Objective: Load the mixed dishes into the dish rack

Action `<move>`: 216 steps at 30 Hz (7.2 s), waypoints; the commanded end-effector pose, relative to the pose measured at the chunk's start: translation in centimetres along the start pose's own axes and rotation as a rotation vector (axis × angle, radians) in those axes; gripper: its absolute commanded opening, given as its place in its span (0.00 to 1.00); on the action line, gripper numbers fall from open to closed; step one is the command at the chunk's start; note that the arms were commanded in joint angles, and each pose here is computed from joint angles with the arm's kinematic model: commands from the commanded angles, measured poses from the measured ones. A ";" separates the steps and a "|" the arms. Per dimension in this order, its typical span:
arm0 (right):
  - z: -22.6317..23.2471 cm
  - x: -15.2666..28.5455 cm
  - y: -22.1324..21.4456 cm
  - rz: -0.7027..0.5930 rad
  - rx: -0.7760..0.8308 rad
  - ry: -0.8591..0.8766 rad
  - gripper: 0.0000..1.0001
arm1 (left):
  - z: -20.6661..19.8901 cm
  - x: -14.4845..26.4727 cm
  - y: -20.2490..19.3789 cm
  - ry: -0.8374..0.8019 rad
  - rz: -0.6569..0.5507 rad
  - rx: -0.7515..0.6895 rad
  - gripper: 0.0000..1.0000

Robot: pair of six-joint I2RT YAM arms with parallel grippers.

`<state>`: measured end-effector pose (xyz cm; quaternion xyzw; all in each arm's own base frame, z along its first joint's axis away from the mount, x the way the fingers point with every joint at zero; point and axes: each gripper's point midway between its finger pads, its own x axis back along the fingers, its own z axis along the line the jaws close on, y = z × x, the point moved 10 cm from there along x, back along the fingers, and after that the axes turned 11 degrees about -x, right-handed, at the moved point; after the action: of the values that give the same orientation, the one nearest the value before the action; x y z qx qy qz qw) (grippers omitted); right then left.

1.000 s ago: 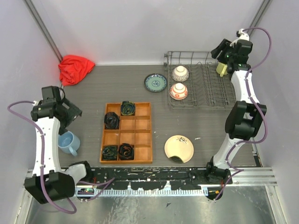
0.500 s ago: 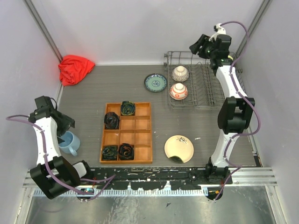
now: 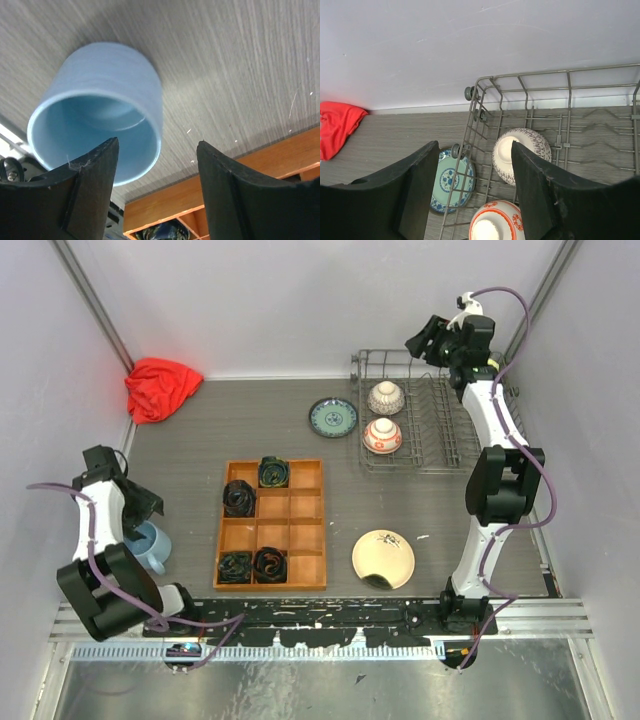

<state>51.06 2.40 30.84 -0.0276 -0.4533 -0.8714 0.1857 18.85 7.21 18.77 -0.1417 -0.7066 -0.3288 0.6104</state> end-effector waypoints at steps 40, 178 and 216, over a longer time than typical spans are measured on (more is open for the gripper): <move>5.2 3.0 -0.7 0.048 0.001 0.286 0.65 | -14.9 5.4 4.3 -0.510 -0.060 -0.048 0.00; 16.1 4.3 -13.7 0.529 -0.925 0.957 0.01 | -29.5 18.7 -0.9 -1.414 0.338 0.129 0.95; -8.9 13.9 1.4 0.037 -0.261 -0.217 0.01 | -19.7 11.9 -5.3 -0.901 0.162 -0.491 0.99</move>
<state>39.64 -7.57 22.62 -0.2333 -0.2116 -0.9248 0.2133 28.64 -12.19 29.98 -0.4496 -0.7965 -0.3389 0.2204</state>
